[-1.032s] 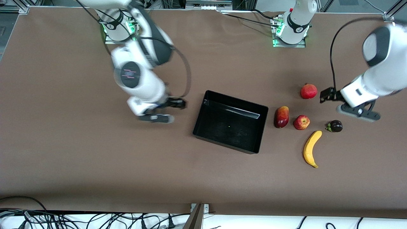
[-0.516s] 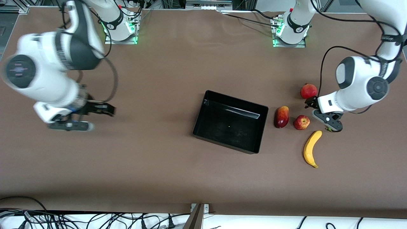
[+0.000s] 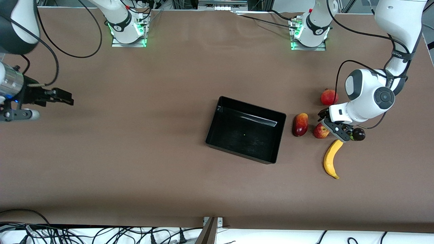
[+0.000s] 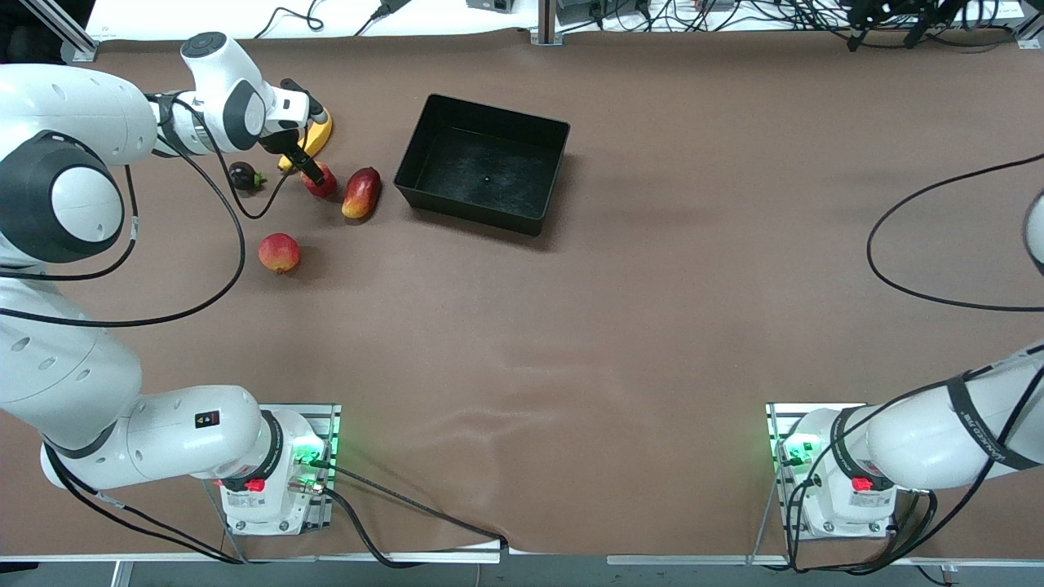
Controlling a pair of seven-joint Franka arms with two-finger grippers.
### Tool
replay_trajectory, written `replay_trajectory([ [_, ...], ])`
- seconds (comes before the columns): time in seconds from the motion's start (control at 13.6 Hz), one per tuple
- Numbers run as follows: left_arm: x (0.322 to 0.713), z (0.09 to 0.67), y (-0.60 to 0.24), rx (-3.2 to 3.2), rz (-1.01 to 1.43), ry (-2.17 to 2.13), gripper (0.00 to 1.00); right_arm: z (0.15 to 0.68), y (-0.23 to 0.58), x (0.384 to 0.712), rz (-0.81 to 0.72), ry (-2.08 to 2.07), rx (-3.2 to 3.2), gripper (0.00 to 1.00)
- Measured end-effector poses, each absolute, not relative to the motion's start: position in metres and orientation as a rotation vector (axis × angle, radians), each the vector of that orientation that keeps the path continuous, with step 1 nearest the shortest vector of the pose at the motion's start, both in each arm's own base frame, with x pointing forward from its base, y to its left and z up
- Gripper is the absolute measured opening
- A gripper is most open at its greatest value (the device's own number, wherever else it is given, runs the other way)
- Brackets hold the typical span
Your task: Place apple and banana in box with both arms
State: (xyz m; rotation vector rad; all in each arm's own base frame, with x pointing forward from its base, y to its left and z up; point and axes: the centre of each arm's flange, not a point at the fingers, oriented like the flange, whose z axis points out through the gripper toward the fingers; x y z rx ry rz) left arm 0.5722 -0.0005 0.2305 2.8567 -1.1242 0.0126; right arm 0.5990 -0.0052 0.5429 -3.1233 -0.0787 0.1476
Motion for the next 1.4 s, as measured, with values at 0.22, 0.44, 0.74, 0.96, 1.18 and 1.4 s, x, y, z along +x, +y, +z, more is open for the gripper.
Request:
replay_trajectory([
  [0.22,0.571,0.221,-0.008,2.846,0.009,-1.139,1.00,0.531,-0.015,0.575,0.070,-0.071,-3.126,1.00],
  [0.44,0.565,0.206,-0.012,2.847,0.039,-1.147,1.00,0.541,-0.020,0.560,0.064,-0.056,-3.126,1.00],
  [0.74,0.564,0.203,-0.012,2.845,0.047,-1.160,0.67,0.558,-0.031,0.552,0.050,-0.026,-3.128,1.00],
  [0.96,0.568,0.229,-0.012,2.853,0.051,-1.174,0.66,0.556,-0.030,0.552,0.061,-0.029,-3.127,1.00],
  [1.18,0.573,0.307,-0.050,2.883,0.075,-1.072,0.66,0.555,-0.029,0.551,0.079,-0.031,-3.126,1.00],
  [1.4,0.556,0.368,-0.163,2.900,0.112,-0.833,0.66,0.558,-0.028,0.553,0.074,-0.034,-3.128,1.00],
])
